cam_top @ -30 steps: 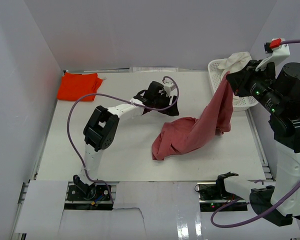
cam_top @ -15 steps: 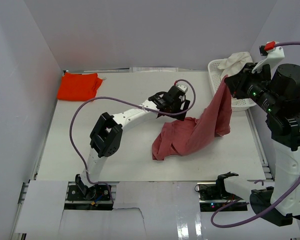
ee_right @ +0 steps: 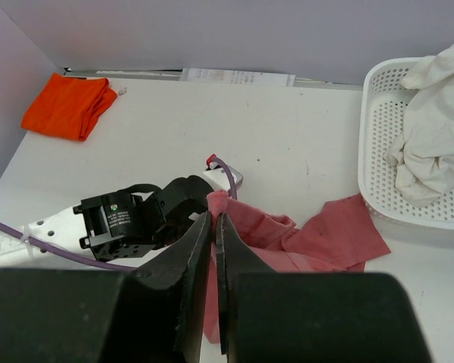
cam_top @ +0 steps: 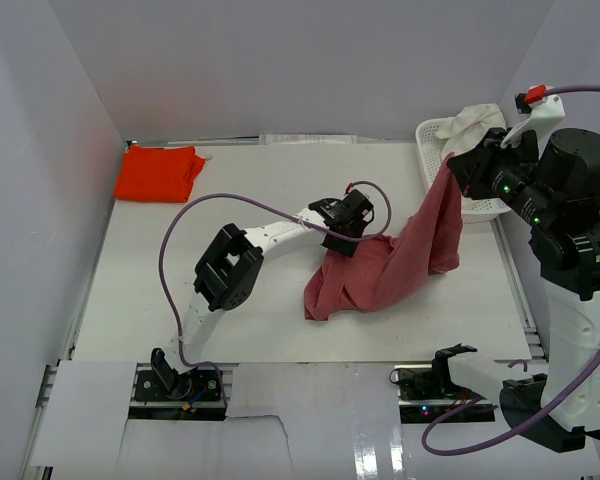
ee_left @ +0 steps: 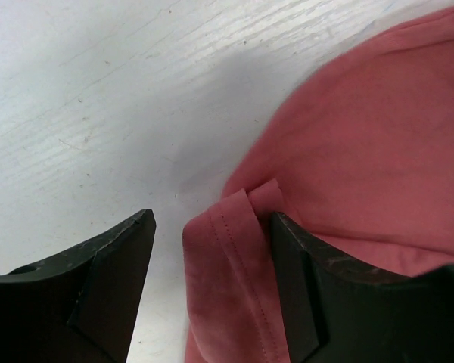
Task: Fold and stack the t-shirts
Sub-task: Flatten out the tshirt
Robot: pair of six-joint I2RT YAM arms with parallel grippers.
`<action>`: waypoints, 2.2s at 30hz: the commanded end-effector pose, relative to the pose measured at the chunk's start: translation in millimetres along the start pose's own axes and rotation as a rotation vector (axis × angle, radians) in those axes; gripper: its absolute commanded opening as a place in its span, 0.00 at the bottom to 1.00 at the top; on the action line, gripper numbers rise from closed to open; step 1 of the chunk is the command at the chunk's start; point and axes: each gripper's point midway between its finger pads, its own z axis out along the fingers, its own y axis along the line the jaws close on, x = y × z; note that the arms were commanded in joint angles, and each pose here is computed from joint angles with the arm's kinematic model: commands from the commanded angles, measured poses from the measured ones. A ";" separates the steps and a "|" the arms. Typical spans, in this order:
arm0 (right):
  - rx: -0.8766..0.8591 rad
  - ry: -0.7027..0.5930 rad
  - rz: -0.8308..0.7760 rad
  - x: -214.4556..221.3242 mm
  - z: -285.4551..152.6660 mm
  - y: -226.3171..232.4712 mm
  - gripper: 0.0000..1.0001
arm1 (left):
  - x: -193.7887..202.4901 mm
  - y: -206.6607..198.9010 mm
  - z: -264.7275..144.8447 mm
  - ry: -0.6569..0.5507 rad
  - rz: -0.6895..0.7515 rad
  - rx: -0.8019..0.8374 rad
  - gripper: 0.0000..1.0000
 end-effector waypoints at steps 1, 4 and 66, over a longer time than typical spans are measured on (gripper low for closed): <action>-0.006 -0.058 -0.005 -12.9 -3.7 1.9 0.11 | -11.4 1.6 -5.8 -0.026 -0.003 -0.017 0.72; -0.004 -0.056 -0.004 -12.3 -2.7 1.4 0.11 | -11.8 -0.8 -4.1 -0.025 -0.009 -0.009 0.71; -0.069 0.381 0.158 223.3 -8.0 -10.4 0.08 | 93.0 203.1 -185.3 -0.133 -0.390 0.131 0.98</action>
